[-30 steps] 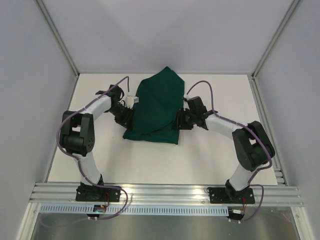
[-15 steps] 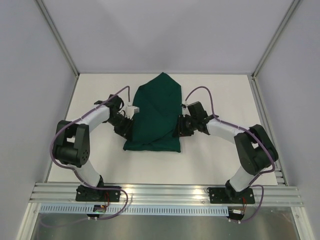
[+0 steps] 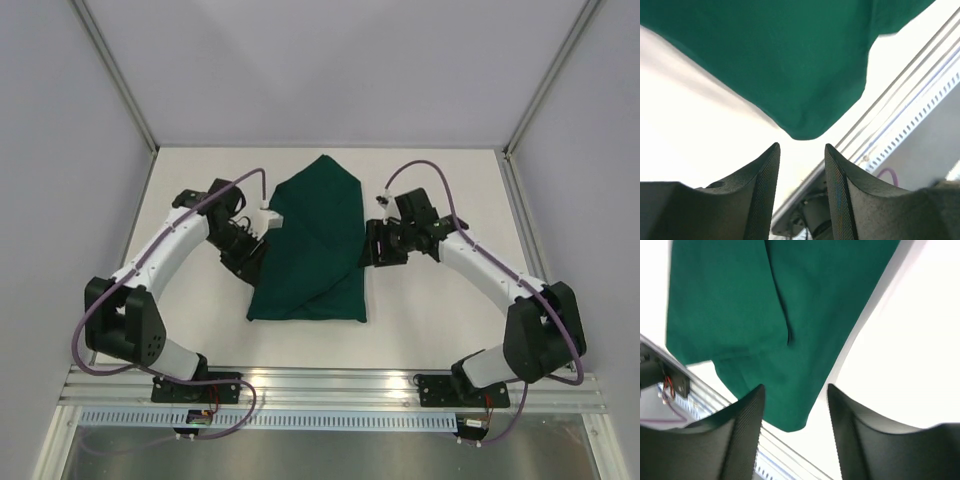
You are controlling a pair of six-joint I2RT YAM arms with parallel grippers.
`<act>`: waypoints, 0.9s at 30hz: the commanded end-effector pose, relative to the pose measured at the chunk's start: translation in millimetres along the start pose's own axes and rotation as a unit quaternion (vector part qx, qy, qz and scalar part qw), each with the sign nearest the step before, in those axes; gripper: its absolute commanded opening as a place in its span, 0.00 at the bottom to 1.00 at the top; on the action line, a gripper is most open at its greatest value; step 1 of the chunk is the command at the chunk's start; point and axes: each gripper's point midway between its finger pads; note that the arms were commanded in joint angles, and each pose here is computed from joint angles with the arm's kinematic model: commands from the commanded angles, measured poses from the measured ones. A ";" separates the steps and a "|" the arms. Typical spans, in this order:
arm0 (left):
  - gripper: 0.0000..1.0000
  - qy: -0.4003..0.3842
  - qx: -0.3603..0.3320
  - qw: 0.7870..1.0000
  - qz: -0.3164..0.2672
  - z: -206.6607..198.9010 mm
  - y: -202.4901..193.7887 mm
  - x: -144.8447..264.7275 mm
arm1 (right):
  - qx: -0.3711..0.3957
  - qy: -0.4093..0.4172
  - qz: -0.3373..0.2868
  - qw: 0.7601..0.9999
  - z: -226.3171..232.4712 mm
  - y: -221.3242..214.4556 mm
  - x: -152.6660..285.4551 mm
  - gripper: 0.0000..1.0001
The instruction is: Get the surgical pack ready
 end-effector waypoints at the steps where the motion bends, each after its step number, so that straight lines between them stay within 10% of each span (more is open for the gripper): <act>1: 0.49 0.010 -0.052 0.997 -0.063 -14.4 38.0 42.0 | 0.035 -0.027 -0.062 0.997 -7.2 56.4 28.0 0.52; 11: 0.42 0.088 -0.035 0.991 -0.100 49.1 194.4 54.3 | -0.054 -0.007 -0.141 0.989 -49.4 184.1 -22.5 0.24; 27: 0.42 0.127 0.131 0.981 -0.061 149.0 220.3 -61.9 | -0.192 -0.035 -0.070 0.978 -140.1 154.5 -142.6 0.15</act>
Point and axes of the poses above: each gripper's point midway between its finger pads, its own x axis back along the fingers, its own z axis along the line the jaws close on, y = z × x, and after that the axes turned 11 degrees about x, right-handed
